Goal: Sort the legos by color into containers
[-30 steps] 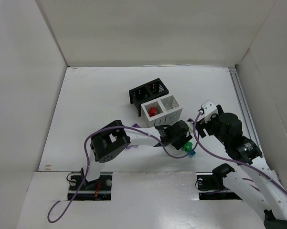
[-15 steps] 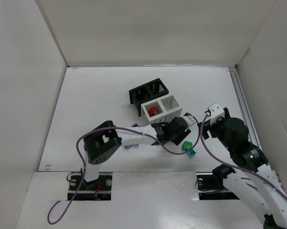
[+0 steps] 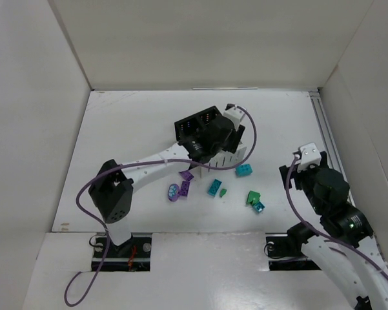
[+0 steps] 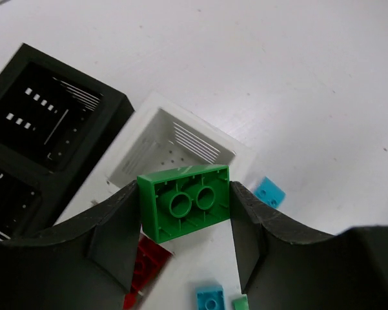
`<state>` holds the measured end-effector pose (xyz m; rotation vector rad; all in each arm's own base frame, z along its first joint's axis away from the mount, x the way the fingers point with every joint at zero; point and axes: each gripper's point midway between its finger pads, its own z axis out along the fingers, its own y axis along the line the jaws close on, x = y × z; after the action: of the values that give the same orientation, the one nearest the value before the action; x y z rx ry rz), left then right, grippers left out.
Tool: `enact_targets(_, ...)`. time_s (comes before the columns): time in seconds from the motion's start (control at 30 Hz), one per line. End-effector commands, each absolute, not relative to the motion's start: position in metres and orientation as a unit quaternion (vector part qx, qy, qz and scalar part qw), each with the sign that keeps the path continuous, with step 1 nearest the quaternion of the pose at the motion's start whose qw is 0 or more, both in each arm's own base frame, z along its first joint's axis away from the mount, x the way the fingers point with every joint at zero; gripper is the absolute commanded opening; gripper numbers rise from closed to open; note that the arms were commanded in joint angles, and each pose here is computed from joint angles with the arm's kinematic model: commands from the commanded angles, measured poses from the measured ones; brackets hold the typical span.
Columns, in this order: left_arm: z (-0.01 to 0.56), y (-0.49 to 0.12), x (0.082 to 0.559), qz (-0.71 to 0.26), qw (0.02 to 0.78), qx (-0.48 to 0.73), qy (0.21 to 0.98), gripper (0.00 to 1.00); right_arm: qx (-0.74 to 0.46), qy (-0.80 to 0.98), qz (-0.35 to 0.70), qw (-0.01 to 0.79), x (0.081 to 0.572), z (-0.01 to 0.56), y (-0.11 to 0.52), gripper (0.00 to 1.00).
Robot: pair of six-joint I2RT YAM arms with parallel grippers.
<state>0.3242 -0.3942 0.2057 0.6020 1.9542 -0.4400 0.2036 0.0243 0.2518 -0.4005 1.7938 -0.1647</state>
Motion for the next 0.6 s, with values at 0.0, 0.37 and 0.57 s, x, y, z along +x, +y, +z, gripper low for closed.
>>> enact_targets(0.0,0.217,-0.397,0.345,-0.186,0.507,0.232,0.809,0.18,-0.170,0.784,-0.070,0.593,0.209,0.253,0.028,0.89)
enact_targets(0.37,0.219,-0.397,0.348,-0.183,0.500,0.243,0.811,0.59,-0.226,0.795,0.004,0.563,0.220,0.227,0.068,0.90)
enact_targets(0.57,0.231,-0.384,0.330,-0.203,0.502,0.254,0.802,0.97,-0.285,0.786,0.058,0.546,0.223,0.205,0.099,0.90)
